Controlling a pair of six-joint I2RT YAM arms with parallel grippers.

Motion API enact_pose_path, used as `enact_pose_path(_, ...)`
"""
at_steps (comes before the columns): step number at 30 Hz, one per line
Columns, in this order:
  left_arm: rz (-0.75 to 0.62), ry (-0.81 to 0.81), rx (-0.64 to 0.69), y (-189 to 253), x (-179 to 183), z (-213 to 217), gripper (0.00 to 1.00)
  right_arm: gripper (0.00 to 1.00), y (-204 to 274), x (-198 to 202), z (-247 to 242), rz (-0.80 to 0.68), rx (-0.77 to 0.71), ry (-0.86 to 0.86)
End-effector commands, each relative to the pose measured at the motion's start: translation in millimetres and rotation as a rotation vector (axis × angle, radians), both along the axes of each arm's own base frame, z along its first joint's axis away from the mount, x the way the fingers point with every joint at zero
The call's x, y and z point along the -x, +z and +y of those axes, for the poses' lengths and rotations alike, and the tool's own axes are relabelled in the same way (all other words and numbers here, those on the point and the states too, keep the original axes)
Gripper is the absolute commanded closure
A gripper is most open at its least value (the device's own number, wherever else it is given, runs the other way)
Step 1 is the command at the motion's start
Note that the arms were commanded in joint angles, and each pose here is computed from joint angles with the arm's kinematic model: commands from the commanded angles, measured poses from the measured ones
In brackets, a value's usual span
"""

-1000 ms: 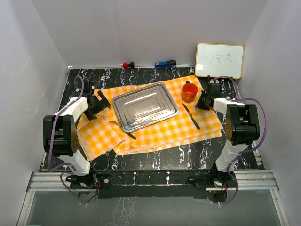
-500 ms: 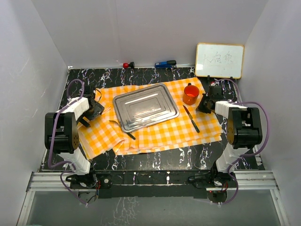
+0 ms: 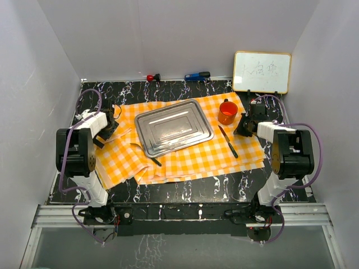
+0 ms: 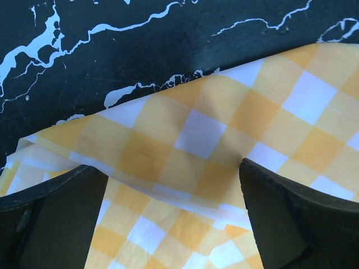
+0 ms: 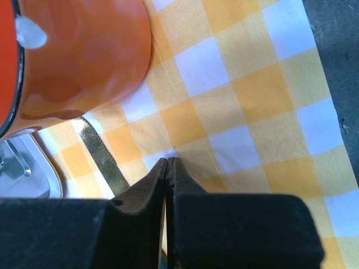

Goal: Set the dinner table for one person
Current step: Adjust the napkin at the center of the board.

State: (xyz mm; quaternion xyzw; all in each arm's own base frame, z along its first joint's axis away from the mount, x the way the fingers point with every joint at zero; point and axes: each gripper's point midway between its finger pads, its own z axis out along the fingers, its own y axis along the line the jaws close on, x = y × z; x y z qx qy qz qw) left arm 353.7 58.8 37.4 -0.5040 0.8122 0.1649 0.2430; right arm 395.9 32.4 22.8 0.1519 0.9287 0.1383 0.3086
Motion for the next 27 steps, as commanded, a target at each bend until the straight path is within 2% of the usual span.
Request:
enact_pose_path(1, -0.016, 0.054, -0.055, 1, -7, 11, 0.02, 1.00, -3, 17, 3, 0.042, -0.005, 0.033)
enact_pose_path(4, -0.006, 0.038, -0.050, -6, -9, 10, 0.10, 1.00, -2, 17, 3, 0.038, -0.005, 0.037)
enact_pose_path(7, 0.004, 0.037, -0.057, -12, -7, 11, 0.25, 1.00, -1, 16, 5, 0.034, -0.014, 0.043)
enact_pose_path(9, -0.002, 0.033, -0.062, -13, -8, 12, 0.43, 1.00, -2, 17, 7, 0.034, -0.023, 0.050)
enact_pose_path(14, -0.036, -0.015, -0.059, -12, -15, 11, 0.99, 1.00, -3, 16, 9, 0.033, -0.033, 0.054)
enact_pose_path(20, -0.048, -0.086, -0.098, 8, -30, 15, 1.00, 1.00, -8, 17, 11, 0.046, -0.044, 0.062)
enact_pose_path(27, -0.076, -0.055, -0.104, 27, -32, 40, 1.00, 1.00, -8, 15, 10, 0.046, -0.038, 0.059)
